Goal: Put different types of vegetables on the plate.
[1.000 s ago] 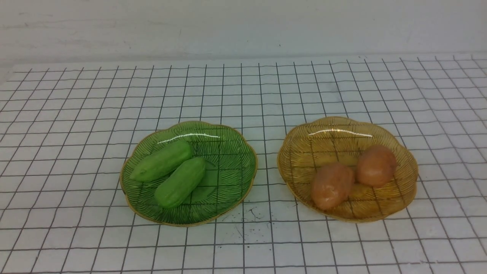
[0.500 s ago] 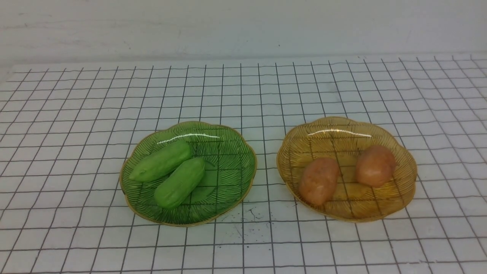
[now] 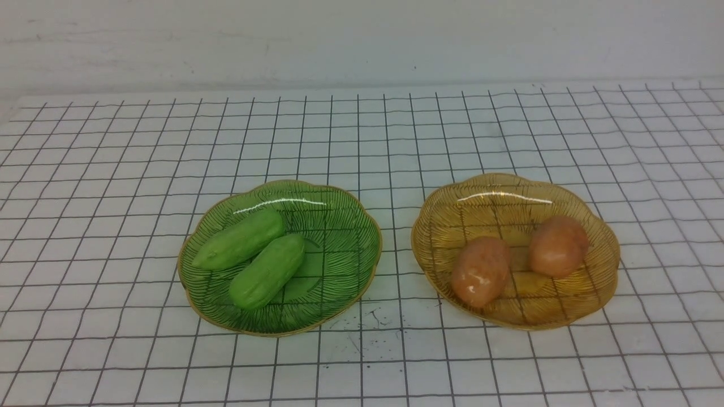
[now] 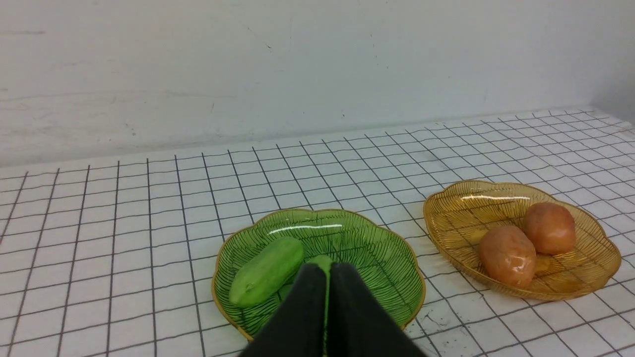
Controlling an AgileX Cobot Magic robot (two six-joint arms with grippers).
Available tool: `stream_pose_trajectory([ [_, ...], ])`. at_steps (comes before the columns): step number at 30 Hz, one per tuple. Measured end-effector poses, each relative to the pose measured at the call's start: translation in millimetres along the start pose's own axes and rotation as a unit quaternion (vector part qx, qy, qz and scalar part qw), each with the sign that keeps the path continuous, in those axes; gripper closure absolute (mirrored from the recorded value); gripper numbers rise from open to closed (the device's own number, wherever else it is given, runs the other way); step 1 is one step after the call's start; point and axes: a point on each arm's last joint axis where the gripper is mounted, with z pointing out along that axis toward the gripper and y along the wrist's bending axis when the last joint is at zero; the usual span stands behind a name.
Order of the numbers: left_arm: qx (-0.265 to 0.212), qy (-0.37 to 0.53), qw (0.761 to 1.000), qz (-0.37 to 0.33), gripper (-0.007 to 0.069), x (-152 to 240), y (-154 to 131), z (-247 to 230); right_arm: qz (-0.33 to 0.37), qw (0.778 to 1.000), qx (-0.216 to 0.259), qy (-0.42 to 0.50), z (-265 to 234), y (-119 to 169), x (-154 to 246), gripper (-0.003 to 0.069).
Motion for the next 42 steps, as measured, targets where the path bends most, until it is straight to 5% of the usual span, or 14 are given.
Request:
stream_pose_trajectory([
  [13, -0.052, 0.030, 0.998, 0.026, 0.0633, 24, 8, 14, 0.009, 1.000, 0.000, 0.000, 0, 0, 0, 0.0673],
  [20, -0.123, 0.020, 0.992, 0.018, 0.0633, 92, 18, 46, 0.009, 1.000, 0.000, 0.000, 0, 0, 0, 0.0673],
  [30, -0.131, 0.121, 0.984, 0.019, 0.0633, 171, 27, 71, 0.009, 1.000, 0.000, 0.000, 0, 0, 0, 0.0673],
  [42, -0.134, 0.082, 0.987, 0.023, 0.0633, 168, 28, 74, 0.009, 1.000, 0.000, 0.000, 0, 0, 0, 0.0673],
])
